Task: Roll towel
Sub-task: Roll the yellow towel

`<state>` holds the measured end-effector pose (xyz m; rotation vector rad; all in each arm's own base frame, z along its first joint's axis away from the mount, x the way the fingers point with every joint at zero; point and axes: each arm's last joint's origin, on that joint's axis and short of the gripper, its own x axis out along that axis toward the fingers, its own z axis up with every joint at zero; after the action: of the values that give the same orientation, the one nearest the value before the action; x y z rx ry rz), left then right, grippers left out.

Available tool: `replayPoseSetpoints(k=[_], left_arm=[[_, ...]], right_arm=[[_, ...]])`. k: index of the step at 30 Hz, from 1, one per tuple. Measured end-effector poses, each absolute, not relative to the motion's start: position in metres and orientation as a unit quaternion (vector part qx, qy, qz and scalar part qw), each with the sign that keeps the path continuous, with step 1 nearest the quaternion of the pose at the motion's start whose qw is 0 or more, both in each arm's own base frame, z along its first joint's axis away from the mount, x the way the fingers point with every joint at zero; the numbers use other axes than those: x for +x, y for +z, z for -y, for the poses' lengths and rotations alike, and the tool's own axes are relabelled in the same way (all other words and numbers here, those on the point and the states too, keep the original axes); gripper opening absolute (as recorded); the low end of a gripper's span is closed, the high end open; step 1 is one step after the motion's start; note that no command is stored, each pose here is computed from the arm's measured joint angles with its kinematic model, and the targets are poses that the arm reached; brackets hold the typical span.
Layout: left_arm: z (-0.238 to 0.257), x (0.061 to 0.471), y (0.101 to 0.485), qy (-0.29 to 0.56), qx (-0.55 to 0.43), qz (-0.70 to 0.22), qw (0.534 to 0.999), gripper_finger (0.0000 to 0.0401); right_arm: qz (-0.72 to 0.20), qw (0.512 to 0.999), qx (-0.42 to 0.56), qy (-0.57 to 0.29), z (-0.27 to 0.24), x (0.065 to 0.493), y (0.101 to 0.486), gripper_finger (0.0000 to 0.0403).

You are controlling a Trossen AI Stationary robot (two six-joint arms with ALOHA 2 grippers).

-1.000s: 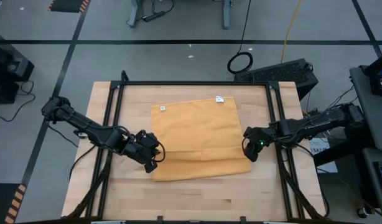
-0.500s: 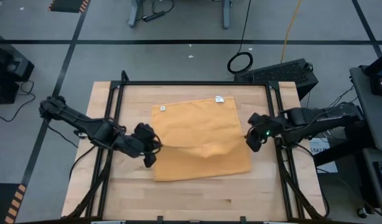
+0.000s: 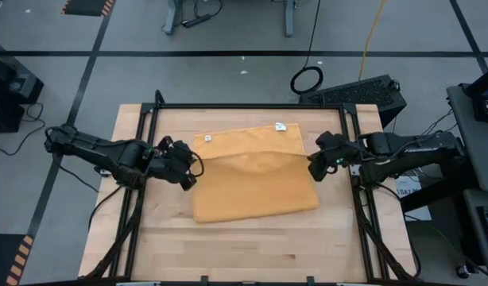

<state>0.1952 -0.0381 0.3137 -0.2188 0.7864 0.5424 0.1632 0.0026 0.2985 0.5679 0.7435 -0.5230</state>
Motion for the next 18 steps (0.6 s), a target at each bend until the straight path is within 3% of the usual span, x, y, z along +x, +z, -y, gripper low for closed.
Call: replayPoseSetpoints(k=[8,18], left_arm=[[0.055,0.195,0.362,0.119,-0.221,-0.273,0.929,0.0013],[0.102,0.198,0.405,-0.016,-0.346,-0.139,0.928,0.0005]], right_arm=[[-0.329,0.874,0.319,-0.164,-0.007,0.155,0.339,0.0],[-0.291,0.883,0.366,-0.037,-0.026,0.13,0.409,0.0]])
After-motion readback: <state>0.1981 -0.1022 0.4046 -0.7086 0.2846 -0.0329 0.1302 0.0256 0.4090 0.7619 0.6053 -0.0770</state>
